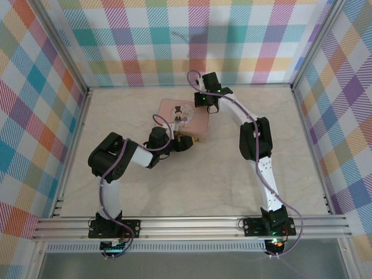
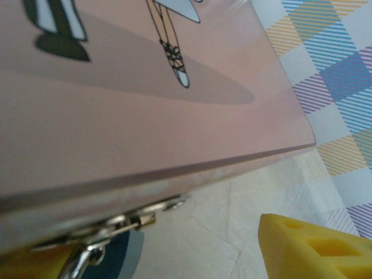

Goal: Unlock a padlock with a key

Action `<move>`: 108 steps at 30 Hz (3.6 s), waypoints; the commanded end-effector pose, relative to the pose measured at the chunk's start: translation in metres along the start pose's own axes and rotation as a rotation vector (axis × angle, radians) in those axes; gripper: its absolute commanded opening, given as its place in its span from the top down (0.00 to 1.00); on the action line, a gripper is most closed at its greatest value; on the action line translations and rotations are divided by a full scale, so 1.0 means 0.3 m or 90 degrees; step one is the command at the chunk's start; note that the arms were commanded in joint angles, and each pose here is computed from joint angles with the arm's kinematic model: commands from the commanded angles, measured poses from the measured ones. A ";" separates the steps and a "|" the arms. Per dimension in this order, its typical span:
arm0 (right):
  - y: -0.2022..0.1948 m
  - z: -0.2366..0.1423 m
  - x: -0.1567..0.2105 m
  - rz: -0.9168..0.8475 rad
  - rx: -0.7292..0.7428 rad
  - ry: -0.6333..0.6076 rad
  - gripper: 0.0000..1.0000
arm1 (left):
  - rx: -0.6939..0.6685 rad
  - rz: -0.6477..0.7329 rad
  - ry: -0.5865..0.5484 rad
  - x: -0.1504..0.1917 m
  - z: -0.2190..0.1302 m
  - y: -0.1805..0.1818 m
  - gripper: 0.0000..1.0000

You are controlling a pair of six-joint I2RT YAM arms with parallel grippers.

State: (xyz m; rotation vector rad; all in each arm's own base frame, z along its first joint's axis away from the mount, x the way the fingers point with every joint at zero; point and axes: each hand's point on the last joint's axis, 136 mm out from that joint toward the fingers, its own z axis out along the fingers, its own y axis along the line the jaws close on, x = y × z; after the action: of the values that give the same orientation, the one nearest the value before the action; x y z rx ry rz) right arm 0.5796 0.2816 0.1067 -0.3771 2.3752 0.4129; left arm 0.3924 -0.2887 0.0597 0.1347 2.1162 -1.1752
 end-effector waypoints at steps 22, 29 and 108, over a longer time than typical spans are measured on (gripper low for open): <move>0.058 0.004 0.159 -0.003 -0.022 0.101 1.00 | -0.050 -0.027 -0.017 -0.043 -0.079 0.092 0.67; 0.060 -0.006 0.154 -0.006 -0.022 0.097 1.00 | -0.055 -0.034 0.002 -0.031 -0.089 0.099 0.85; 0.163 -0.762 0.590 0.548 -0.484 -0.086 1.00 | -0.024 -0.317 0.157 -0.058 0.086 -0.264 0.91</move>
State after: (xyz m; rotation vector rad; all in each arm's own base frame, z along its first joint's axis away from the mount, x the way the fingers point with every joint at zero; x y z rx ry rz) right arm 0.2930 0.2060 0.1460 0.3888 2.1415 1.6326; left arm 0.3887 -0.3393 0.1028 -0.2882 2.5021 -1.3527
